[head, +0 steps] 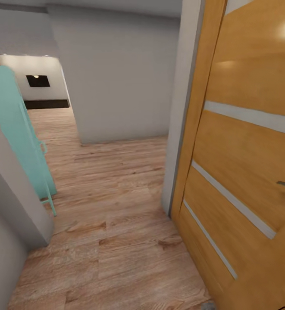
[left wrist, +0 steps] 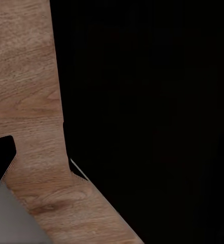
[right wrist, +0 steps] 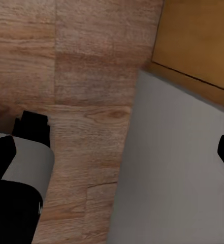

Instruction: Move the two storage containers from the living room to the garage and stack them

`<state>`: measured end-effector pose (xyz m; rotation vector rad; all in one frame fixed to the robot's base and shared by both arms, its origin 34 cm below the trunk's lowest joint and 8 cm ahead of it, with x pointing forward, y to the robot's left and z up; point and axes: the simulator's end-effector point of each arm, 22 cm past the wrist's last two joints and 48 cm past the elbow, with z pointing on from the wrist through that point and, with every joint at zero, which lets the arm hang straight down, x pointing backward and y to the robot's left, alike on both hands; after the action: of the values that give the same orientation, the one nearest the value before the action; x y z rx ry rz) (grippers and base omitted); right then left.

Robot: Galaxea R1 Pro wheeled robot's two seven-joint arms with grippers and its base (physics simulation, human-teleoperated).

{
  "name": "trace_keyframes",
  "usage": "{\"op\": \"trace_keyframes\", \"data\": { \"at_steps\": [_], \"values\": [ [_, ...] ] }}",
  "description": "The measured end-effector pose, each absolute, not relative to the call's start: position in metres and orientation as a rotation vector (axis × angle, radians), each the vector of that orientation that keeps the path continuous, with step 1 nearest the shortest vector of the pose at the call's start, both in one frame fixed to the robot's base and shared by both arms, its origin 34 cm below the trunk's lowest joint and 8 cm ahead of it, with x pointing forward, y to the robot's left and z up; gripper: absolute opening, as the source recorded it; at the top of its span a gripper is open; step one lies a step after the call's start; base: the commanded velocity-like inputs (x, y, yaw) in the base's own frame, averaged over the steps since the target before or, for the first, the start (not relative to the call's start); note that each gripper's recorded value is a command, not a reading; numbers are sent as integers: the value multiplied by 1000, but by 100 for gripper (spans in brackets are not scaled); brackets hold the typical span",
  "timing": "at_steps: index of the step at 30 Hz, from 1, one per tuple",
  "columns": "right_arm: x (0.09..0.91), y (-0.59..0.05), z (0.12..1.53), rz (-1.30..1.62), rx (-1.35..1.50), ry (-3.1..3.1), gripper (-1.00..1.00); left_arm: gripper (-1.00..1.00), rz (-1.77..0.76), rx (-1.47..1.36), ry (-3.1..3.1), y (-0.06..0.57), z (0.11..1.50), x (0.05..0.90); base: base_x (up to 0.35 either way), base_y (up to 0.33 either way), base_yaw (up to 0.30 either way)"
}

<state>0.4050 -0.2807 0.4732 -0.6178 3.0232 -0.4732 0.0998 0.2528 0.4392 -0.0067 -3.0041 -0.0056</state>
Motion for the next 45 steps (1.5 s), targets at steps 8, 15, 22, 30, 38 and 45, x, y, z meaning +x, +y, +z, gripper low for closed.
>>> {"op": "trace_keyframes", "data": {
  "at_steps": [8,15,22,30,38,45],
  "values": [
    [440,-252,481,-394,-603,2946,100,100,-6,-7,-3006,253,439,101,331,0,0],
    [454,-244,483,-352,-576,2889,100,100,-2,-6,-3006,251,439,101,331,0,0],
    [446,-192,477,17,-596,2891,100,100,0,-6,-3006,250,439,101,331,0,0],
    [441,-175,477,125,-612,2895,100,100,1,-6,-3006,249,439,101,331,0,0],
    [441,-177,477,126,-607,2897,100,100,-1,-6,-3006,251,439,101,331,0,0],
    [441,-176,477,122,-612,2892,100,100,0,-6,-3006,250,439,101,331,0,1]
  ]
}}
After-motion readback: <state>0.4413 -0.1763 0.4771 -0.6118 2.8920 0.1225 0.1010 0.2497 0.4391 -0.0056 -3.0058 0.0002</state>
